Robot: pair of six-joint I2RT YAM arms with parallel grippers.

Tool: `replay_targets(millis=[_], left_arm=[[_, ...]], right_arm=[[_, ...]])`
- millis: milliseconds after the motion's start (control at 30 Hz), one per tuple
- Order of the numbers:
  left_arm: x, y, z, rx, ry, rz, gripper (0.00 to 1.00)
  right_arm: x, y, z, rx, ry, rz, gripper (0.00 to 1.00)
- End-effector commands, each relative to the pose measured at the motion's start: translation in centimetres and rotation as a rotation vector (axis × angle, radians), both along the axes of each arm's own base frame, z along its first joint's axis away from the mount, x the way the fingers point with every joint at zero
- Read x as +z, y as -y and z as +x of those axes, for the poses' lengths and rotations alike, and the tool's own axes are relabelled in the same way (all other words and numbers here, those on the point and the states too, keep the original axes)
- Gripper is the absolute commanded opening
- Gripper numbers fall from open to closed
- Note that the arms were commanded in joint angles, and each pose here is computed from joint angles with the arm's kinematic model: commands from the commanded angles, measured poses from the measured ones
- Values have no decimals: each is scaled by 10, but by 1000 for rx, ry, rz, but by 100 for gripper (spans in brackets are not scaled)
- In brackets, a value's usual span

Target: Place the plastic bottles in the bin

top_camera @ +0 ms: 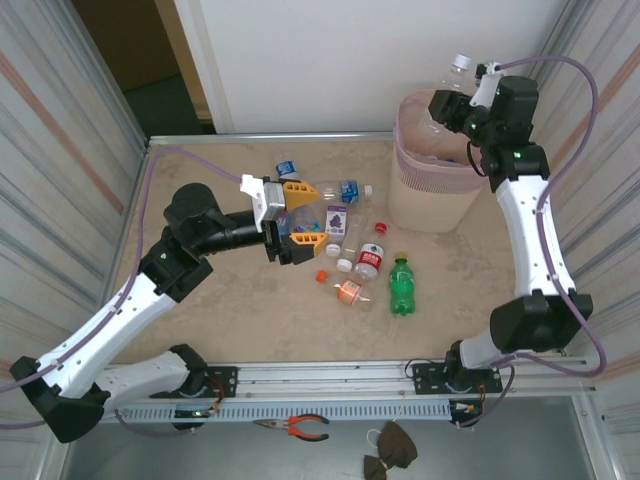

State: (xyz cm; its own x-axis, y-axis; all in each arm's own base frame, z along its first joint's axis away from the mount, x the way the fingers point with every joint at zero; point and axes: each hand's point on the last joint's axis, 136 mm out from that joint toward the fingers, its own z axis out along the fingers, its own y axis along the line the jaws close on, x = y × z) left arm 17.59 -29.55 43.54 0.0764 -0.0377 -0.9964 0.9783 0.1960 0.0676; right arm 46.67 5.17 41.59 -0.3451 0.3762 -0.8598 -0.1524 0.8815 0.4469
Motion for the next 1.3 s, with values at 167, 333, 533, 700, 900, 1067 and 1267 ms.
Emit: replay_targets(millis=[167, 333, 533, 700, 900, 1067, 1267], left_arm=[[1, -7, -5, 20, 6, -8, 80], [-2, -12, -6, 41, 9, -4, 80], [-3, -15, -6, 56, 12, 1, 80], [-4, -18, -6, 72, 17, 8, 80], [-6, -19, -5, 82, 21, 18, 80], [-8, -21, -4, 97, 25, 31, 80], [-10, -24, -5, 110, 26, 36, 80]], right_arm=[[-29, 28, 41, -250, -109, 464, 30], [-78, 45, 57, -489, -323, 607, 31], [-101, 39, 67, -649, -409, 700, 32], [-129, 35, 73, -753, -500, 766, 32], [-163, 31, 84, -815, -573, 858, 34], [-185, 28, 93, -837, -618, 893, 35], [-229, 30, 95, -908, -697, 911, 38]])
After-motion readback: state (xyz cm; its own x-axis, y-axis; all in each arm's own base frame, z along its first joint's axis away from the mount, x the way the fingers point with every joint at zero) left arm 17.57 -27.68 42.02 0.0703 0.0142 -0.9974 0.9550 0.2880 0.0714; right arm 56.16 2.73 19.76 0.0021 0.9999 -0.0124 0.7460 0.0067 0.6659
